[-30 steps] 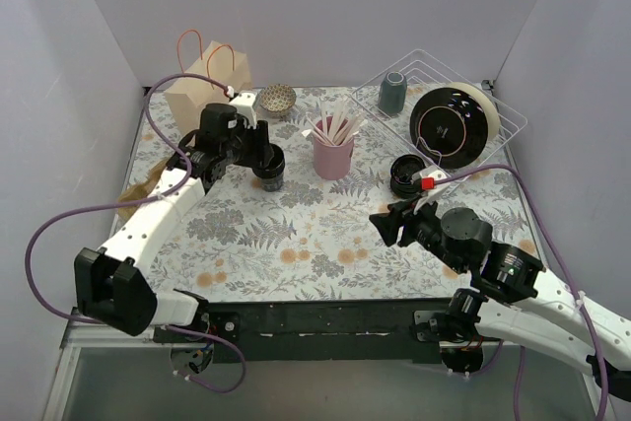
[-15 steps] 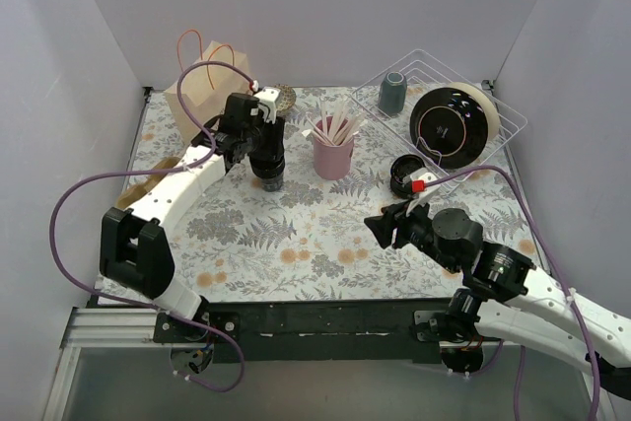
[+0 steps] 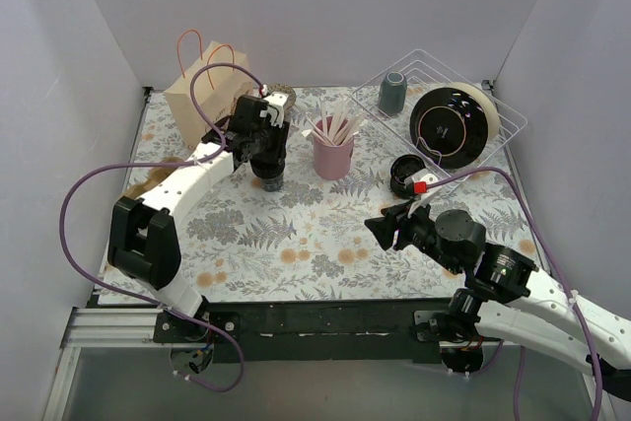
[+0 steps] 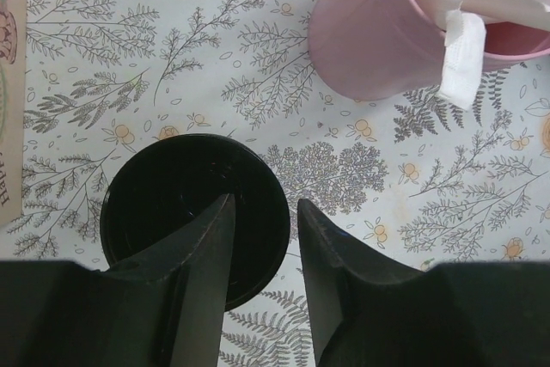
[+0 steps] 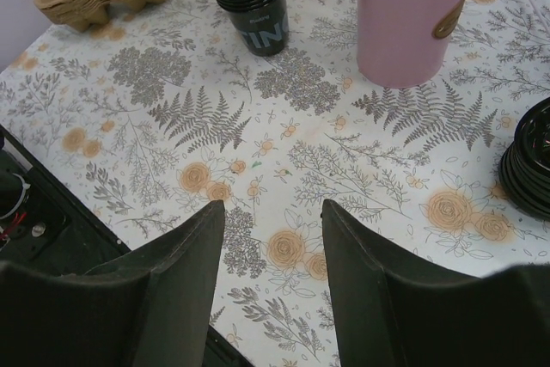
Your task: Pack the takeout coffee
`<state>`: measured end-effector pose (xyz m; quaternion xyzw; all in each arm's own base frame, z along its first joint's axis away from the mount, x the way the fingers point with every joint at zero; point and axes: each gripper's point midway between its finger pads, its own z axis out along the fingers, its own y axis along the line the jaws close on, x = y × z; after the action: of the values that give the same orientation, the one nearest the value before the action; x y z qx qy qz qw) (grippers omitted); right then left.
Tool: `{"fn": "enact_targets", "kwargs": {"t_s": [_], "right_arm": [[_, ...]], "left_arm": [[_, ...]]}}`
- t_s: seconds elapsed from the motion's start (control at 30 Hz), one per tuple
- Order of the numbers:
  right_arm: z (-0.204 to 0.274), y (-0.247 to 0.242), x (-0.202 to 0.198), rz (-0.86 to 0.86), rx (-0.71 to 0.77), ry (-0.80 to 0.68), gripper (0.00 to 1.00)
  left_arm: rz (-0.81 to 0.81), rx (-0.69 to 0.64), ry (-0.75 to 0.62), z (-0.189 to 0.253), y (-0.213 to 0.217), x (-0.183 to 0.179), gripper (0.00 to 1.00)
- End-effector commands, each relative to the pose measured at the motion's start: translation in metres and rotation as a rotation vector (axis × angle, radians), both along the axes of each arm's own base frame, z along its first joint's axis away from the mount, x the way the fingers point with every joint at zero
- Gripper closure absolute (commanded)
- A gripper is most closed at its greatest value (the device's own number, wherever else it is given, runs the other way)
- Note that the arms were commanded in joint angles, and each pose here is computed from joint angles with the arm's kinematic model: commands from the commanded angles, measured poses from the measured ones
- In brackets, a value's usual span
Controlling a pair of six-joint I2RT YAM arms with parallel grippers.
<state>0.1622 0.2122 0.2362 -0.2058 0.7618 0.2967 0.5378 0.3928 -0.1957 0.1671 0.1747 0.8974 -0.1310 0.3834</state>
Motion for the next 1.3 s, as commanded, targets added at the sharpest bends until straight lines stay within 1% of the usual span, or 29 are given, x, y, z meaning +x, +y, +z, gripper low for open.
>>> {"fn": "enact_targets", "kwargs": {"t_s": [0.0, 0.43, 0.57, 0.6, 0.67, 0.7, 0.83, 0.97, 1.27], "right_arm": [[0.022, 0.002, -0.001, 0.007, 0.063, -0.033, 0.43], [0.02, 0.002, 0.0, 0.007, 0.054, -0.033, 0.43], [0.019, 0.003, 0.0, 0.011, 0.054, -0.033, 0.43], [0.02, 0.003, -0.001, 0.011, 0.056, -0.033, 0.43], [0.017, 0.003, -0.001, 0.013, 0.051, -0.03, 0.43], [0.017, 0.003, -0.001, 0.013, 0.051, -0.03, 0.43], [0.019, 0.002, 0.0, 0.01, 0.054, -0.033, 0.43], [0.019, 0.001, 0.0, 0.004, 0.057, -0.037, 0.43], [0.02, 0.0, -0.001, 0.004, 0.064, -0.036, 0.43]], "left_arm": [[-0.002, 0.014, -0.031, 0.007, 0.0, 0.005, 0.66], [-0.022, 0.018, -0.001, -0.006, -0.004, 0.006, 0.73], [-0.018, 0.025, -0.008, -0.004, -0.003, 0.007, 0.8], [-0.013, 0.026, -0.012, -0.003, -0.002, 0.008, 0.84], [-0.014, 0.02, -0.021, 0.001, -0.003, 0.008, 0.88], [-0.016, 0.022, -0.022, 0.001, -0.003, 0.008, 0.92], [-0.012, 0.026, -0.027, 0.003, -0.002, 0.008, 1.0], [-0.007, 0.028, -0.028, 0.006, -0.001, 0.009, 1.0], [0.024, 0.023, -0.076, 0.031, 0.003, 0.013, 1.0]]}}
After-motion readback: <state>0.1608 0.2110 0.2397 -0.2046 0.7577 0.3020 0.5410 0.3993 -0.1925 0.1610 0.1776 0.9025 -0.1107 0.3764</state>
